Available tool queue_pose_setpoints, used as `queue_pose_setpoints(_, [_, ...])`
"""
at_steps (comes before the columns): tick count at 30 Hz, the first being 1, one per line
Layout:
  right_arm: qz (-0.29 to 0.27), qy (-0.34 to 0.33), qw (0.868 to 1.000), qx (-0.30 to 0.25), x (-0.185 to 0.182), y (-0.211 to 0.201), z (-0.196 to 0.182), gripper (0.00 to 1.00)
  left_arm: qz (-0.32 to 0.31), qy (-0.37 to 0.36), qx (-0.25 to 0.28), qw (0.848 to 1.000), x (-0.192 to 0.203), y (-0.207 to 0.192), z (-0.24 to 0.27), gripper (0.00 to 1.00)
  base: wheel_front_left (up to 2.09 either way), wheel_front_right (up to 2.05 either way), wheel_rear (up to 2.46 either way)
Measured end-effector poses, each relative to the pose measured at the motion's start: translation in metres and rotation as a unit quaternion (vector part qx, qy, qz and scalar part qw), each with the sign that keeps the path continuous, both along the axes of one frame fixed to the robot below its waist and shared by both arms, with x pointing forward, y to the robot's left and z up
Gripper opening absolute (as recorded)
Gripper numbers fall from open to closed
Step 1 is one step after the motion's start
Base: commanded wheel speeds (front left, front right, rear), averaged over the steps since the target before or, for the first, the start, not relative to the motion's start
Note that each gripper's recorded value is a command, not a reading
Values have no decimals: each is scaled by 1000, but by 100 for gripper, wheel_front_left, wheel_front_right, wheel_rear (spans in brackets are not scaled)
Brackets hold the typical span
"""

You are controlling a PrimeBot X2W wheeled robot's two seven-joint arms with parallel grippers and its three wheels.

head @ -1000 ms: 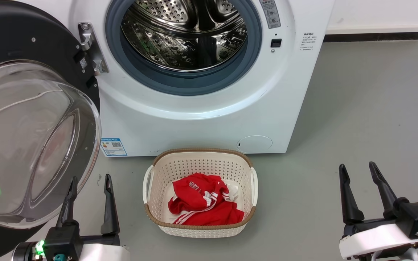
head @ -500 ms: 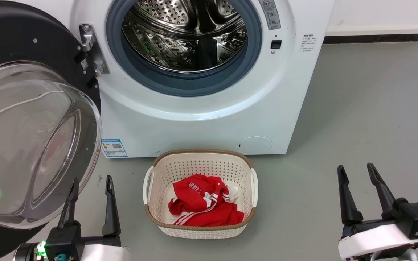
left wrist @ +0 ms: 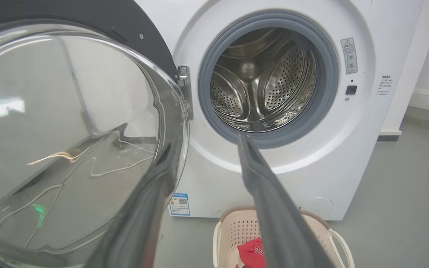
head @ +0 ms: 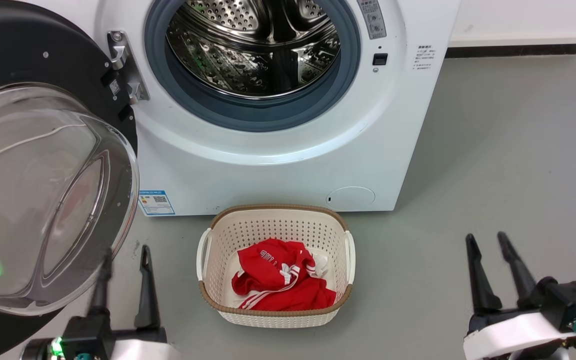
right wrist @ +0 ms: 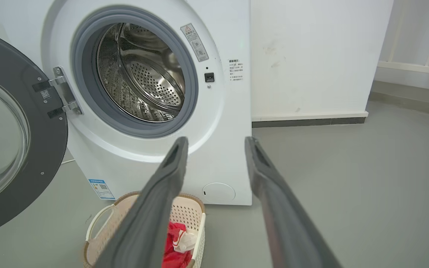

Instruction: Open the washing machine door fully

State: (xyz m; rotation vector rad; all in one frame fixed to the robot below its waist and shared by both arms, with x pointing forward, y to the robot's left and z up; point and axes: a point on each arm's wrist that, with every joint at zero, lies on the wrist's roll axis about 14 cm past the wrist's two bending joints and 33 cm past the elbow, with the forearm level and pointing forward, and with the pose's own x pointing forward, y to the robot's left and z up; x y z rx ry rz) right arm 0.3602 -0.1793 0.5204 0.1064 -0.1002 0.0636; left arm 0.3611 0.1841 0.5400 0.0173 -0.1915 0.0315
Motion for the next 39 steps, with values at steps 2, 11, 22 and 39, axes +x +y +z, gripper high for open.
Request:
queue_pose_setpoints(2, [0,14,1000,1,-3,0,-9,0,0,15,-2,1000,-2,0,-9,0,0,0,0])
queue_pose_setpoints(11, [-9,36,996,85,-4,-4,-19,0,3,45,-94,995,-3,5,-24,0,0,0,0])
queue_pose_setpoints(22, [-16,46,982,182,0,-10,-21,0,-3,64,-200,978,2,8,-33,0,0,0,0])
queue_pose_setpoints(39, [-23,60,945,320,6,-16,-25,0,-12,84,-349,933,9,11,-42,0,0,0,0])
